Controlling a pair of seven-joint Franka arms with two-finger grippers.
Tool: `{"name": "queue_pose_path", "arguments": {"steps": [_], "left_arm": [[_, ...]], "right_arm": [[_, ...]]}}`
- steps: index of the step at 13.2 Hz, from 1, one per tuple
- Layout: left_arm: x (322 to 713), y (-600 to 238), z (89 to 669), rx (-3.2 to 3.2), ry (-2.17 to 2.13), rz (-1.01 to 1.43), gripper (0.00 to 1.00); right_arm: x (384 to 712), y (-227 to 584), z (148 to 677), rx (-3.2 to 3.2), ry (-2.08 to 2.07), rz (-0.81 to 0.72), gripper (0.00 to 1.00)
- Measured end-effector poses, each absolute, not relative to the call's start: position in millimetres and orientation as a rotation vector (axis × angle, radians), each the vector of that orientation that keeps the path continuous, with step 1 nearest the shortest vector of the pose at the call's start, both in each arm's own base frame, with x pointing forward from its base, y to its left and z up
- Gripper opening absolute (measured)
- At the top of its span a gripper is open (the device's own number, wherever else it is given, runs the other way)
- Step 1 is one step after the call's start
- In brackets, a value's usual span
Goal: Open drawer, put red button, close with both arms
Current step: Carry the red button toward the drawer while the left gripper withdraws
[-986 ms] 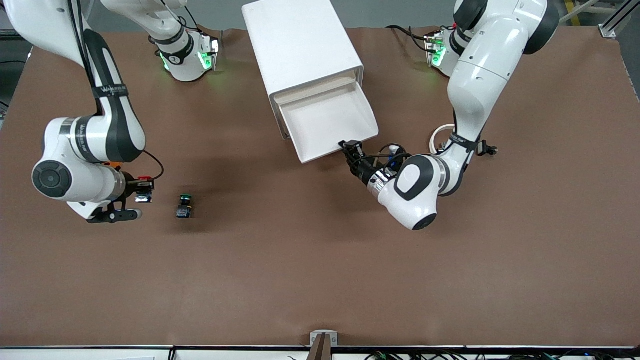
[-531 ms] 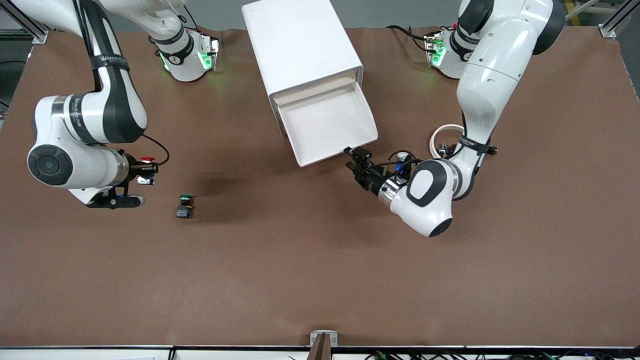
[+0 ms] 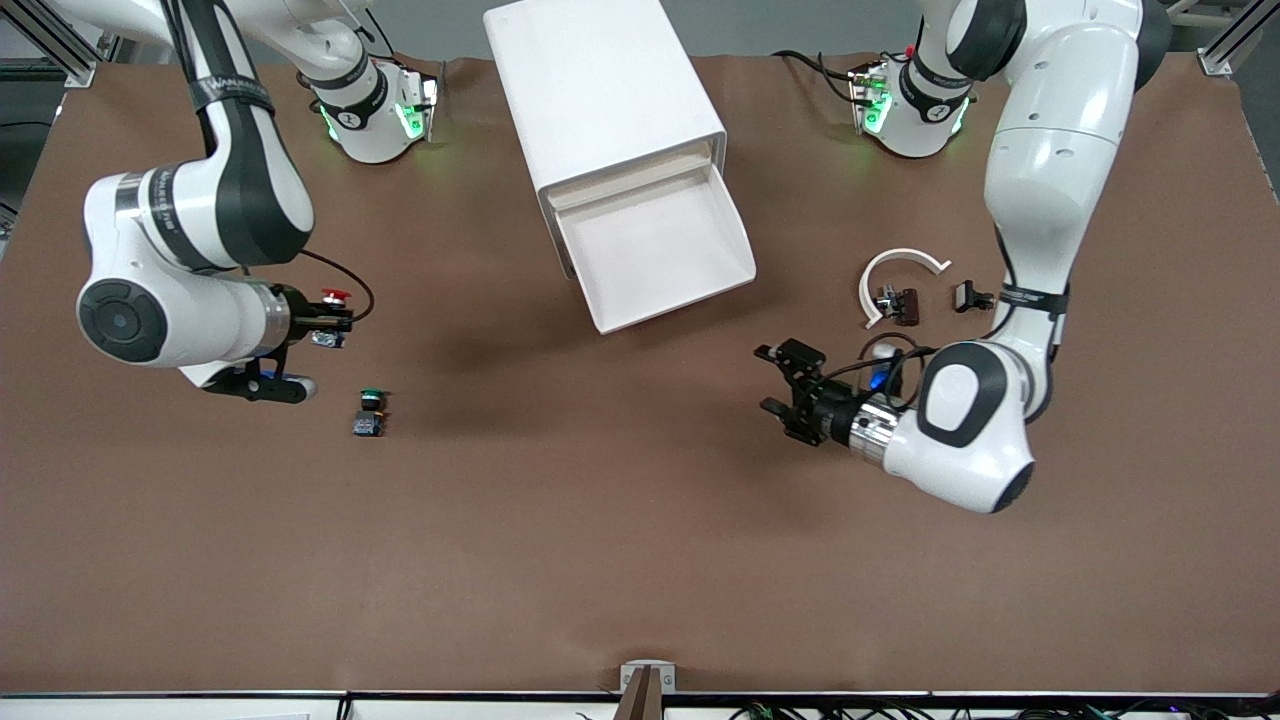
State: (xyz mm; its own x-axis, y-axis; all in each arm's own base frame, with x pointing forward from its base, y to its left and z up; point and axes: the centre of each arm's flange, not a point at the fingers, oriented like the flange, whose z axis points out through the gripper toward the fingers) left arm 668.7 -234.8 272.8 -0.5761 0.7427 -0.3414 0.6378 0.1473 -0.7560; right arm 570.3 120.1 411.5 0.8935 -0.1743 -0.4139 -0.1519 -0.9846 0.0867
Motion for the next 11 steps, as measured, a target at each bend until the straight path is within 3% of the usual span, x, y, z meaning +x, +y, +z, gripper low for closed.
{"name": "queue_pose_path", "arguments": {"steps": [11], "left_arm": [[700.1,-108.9,361.4,-2.081,-2.279,1.008,1.0]], "right_arm": [[481.4,327.6,467.8,2.832,-0.814,-0.567,0.41]]}}
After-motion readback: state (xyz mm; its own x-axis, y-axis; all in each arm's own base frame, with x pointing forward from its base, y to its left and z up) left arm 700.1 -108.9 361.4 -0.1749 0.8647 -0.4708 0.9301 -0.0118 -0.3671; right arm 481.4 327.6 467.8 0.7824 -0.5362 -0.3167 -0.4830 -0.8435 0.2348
